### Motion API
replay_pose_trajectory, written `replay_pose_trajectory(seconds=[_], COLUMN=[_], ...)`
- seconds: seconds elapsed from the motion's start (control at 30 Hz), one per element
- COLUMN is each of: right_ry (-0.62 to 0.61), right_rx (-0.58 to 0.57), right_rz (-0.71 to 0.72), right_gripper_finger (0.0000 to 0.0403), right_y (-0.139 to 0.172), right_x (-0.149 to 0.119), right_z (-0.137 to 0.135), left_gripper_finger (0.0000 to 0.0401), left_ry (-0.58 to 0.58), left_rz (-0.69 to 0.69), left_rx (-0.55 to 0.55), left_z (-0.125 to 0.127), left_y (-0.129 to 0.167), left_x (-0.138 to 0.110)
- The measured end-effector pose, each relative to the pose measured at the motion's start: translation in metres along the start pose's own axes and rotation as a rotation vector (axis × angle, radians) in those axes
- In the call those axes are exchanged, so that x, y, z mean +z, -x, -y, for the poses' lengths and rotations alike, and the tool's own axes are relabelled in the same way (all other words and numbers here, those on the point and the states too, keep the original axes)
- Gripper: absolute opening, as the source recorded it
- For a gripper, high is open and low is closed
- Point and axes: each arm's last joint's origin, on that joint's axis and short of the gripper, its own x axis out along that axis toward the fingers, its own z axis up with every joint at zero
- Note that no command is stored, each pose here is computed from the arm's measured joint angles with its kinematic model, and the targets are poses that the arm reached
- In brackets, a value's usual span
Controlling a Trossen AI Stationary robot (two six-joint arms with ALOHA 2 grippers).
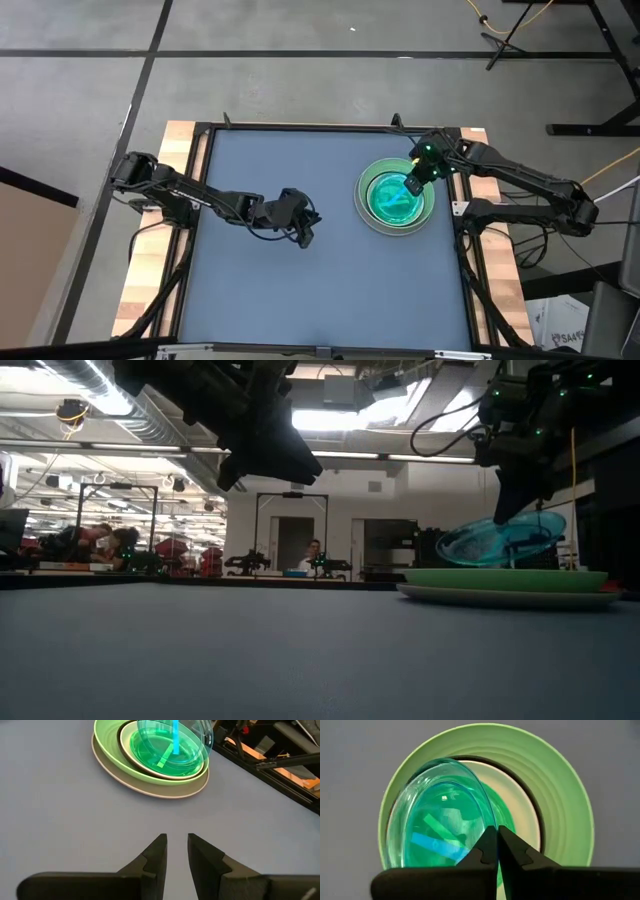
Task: Stack plastic plates
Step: Stack the small light blue plate on the small light green plate
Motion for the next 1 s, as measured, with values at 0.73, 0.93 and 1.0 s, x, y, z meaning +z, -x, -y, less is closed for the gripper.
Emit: replay_pose_trajectory(seconds=[0.73,0.93,1.0], right_ry=[-0.033,-0.042,-0.043], right_rx=[0.009,0.0,-0.002], right_rz=[-0.044,-0.1,-0.113], right_gripper_finger=[0.0,0.0,0.0], right_y=[-0.008,-0.021,-0.024], right_x=[0.001,0.005,0.005], right_z=[0.0,0.001,0.002], left_gripper_finger=[0.007,0.007,0.007], left_ry=[0.0,0.0,0.0], left_rz=[0.0,0.0,0.0], left_rx=[0.0,0.0,0.0], left_z=[0.0,0.0,0.0], left_y=[0.0,0.0,0.0], left_x=[0.0,0.0,0.0])
